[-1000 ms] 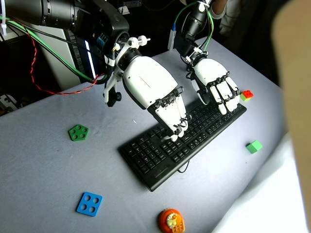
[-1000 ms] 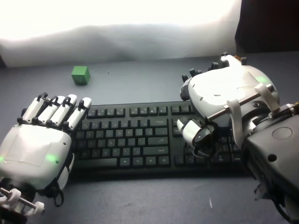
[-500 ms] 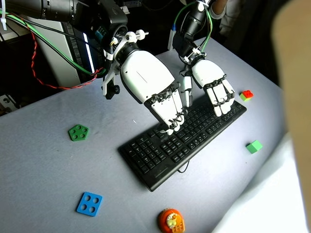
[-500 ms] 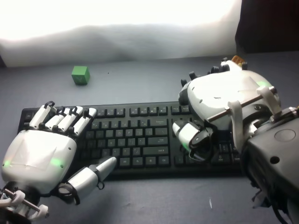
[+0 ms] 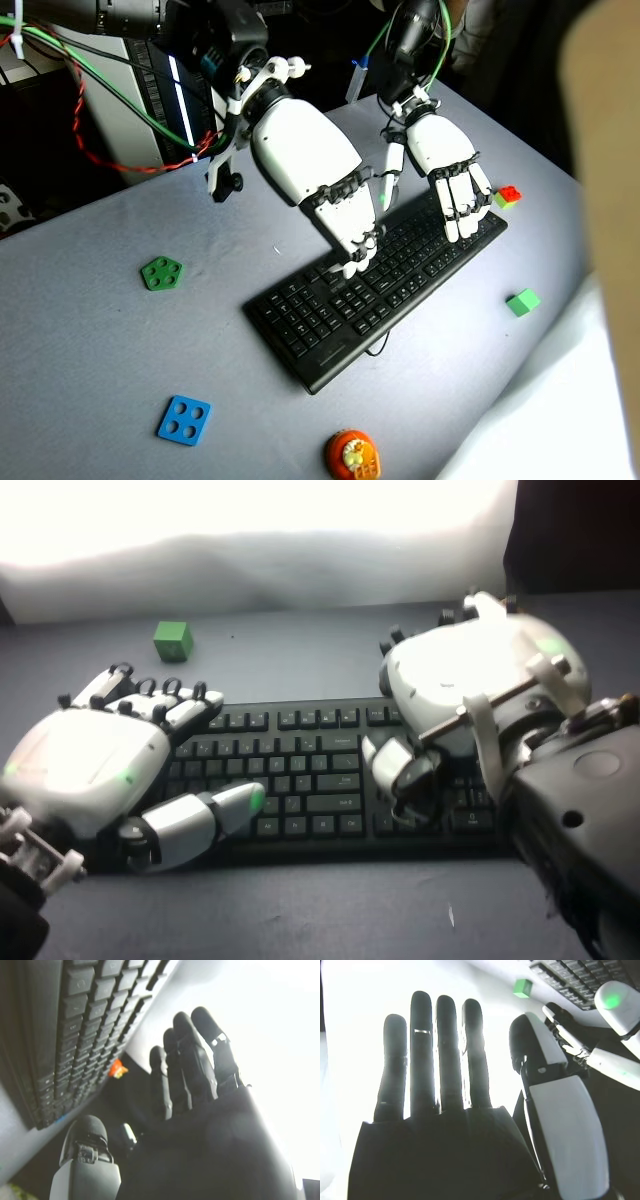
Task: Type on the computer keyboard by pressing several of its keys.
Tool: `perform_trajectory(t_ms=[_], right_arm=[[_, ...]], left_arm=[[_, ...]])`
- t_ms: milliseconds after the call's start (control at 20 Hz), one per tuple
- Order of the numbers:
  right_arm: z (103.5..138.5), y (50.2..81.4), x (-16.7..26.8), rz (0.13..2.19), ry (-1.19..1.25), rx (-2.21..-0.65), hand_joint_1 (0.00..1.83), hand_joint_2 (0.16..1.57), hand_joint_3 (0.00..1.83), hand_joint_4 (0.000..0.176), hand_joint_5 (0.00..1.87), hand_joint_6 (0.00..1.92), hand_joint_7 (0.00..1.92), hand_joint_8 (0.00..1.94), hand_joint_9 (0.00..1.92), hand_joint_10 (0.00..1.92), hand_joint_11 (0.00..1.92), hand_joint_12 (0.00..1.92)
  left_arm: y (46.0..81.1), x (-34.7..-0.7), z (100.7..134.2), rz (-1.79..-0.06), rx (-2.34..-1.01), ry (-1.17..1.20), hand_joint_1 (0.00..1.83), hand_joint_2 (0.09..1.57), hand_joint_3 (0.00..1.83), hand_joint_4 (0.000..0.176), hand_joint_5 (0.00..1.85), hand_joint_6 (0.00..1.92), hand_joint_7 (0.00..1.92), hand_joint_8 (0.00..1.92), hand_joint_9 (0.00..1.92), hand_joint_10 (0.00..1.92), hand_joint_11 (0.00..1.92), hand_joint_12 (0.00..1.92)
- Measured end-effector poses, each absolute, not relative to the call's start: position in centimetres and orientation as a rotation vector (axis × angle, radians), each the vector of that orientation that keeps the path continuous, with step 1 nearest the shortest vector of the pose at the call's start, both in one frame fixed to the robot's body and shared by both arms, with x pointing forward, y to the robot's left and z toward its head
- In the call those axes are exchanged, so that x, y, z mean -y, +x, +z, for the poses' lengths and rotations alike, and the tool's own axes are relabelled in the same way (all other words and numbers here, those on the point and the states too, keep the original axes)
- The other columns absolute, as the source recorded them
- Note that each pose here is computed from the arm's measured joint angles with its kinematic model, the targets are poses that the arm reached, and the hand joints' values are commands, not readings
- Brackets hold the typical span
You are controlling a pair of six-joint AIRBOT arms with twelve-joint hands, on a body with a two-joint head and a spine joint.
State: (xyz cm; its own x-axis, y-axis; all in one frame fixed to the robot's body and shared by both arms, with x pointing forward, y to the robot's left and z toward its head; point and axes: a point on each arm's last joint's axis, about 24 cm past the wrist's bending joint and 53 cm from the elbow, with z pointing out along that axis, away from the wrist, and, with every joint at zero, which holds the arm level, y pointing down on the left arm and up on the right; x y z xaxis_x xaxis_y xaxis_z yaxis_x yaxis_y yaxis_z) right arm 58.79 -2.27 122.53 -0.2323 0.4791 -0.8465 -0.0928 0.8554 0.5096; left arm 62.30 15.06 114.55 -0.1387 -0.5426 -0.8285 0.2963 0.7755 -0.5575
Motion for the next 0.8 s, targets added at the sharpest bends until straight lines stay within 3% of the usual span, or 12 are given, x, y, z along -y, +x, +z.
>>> perform_trajectory(t_ms=[50,150,200,250,300,350,400,450,500,550,700,800], right_arm=[[123.0,58.7,2.8,0.533,0.289,-1.719,0.38,1.3,0.0,0.0,0.63,0.08,0.69,0.02,0.54,0.38,0.02,1.58],[122.8,58.9,4.3,0.471,0.286,-1.724,0.37,1.27,0.0,0.0,0.72,0.12,0.85,0.05,0.59,0.61,0.1,1.59],[122.8,58.9,4.7,0.438,0.273,-1.728,0.38,1.26,0.0,0.0,0.73,0.14,0.87,0.05,0.58,0.69,0.11,1.59],[123.0,58.8,4.9,0.428,0.273,-1.729,0.41,1.24,0.0,0.0,0.86,0.22,1.0,0.12,0.66,0.87,0.23,1.64],[123.4,58.6,4.7,0.433,0.259,-1.712,0.39,1.24,0.0,0.0,0.91,0.35,1.02,0.35,0.68,1.12,0.33,1.75],[123.7,58.3,4.4,0.437,0.239,-1.708,0.37,1.25,0.0,0.0,0.91,0.5,0.96,0.63,0.69,1.26,0.38,1.8],[123.6,57.9,3.8,0.445,0.212,-1.715,0.36,1.26,0.0,0.0,0.92,0.62,0.93,0.83,0.71,1.34,0.4,1.85],[123.5,57.7,3.5,0.45,0.205,-1.724,0.36,1.27,0.01,0.0,0.87,1.01,0.97,1.18,0.79,1.57,0.51,1.91],[123.3,57.5,3.3,0.457,0.197,-1.734,0.32,1.29,0.01,0.0,0.83,1.18,0.98,1.37,0.84,1.75,0.58,1.92],[123.4,57.4,3.2,0.46,0.196,-1.731,0.28,1.31,0.01,0.0,0.86,1.19,1.06,1.53,0.97,1.89,0.77,1.92],[124.3,57.7,3.8,0.445,0.208,-1.702,0.16,1.37,0.02,0.0,0.95,1.54,1.17,1.63,1.14,1.92,1.05,1.92],[123.7,57.6,4.1,0.403,0.183,-1.716,0.19,1.43,0.02,0.0,1.06,1.77,1.26,1.74,1.24,1.92,1.21,1.92]], left_arm=[[62.0,-14.8,115.3,-0.746,-1.567,-0.191,0.0,1.22,0.01,0.013,0.38,0.03,0.46,0.03,0.47,0.05,0.0,1.24],[61.6,-14.9,115.9,-0.752,-1.602,-0.185,0.0,1.24,0.01,0.0,0.52,0.09,0.63,0.09,0.61,0.13,0.0,1.47],[61.3,-15.1,116.1,-0.752,-1.624,-0.189,0.0,1.25,0.0,0.0,0.53,0.1,0.66,0.09,0.51,0.42,0.0,1.52],[61.2,-15.3,116.3,-0.752,-1.636,-0.189,0.09,1.3,0.0,0.0,0.59,0.22,0.71,0.4,0.5,0.99,0.08,1.73],[61.1,-15.4,116.6,-0.754,-1.664,-0.183,0.17,1.33,0.01,0.0,0.58,0.53,0.6,1.0,0.48,1.44,0.21,1.86],[61.1,-15.3,117.1,-0.759,-1.668,-0.178,0.23,1.34,0.0,0.0,0.54,0.85,0.55,1.39,0.49,1.69,0.31,1.91],[61.1,-15.3,117.9,-0.766,-1.664,-0.172,0.22,1.35,0.01,0.0,0.54,1.02,0.57,1.55,0.52,1.78,0.37,1.92],[61.2,-15.2,118.3,-0.77,-1.663,-0.169,0.33,1.35,0.0,0.0,0.66,1.27,0.72,1.66,0.68,1.85,0.56,1.92],[61.2,-14.7,119.0,-0.788,-1.659,-0.167,0.34,1.35,0.0,0.0,0.72,1.49,0.8,1.72,0.78,1.87,0.66,1.92],[61.3,-14.2,119.4,-0.802,-1.659,-0.157,0.31,1.37,0.01,0.0,0.76,1.61,0.88,1.75,0.87,1.9,0.8,1.92],[61.2,-12.5,120.9,-0.843,-1.659,-0.109,0.28,1.41,0.01,0.0,0.85,1.61,1.03,1.69,1.03,1.86,1.0,1.92],[61.1,-12.1,121.3,-0.853,-1.655,-0.105,0.38,1.41,0.0,0.0,0.89,1.71,1.09,1.76,1.11,1.89,1.13,1.92]])
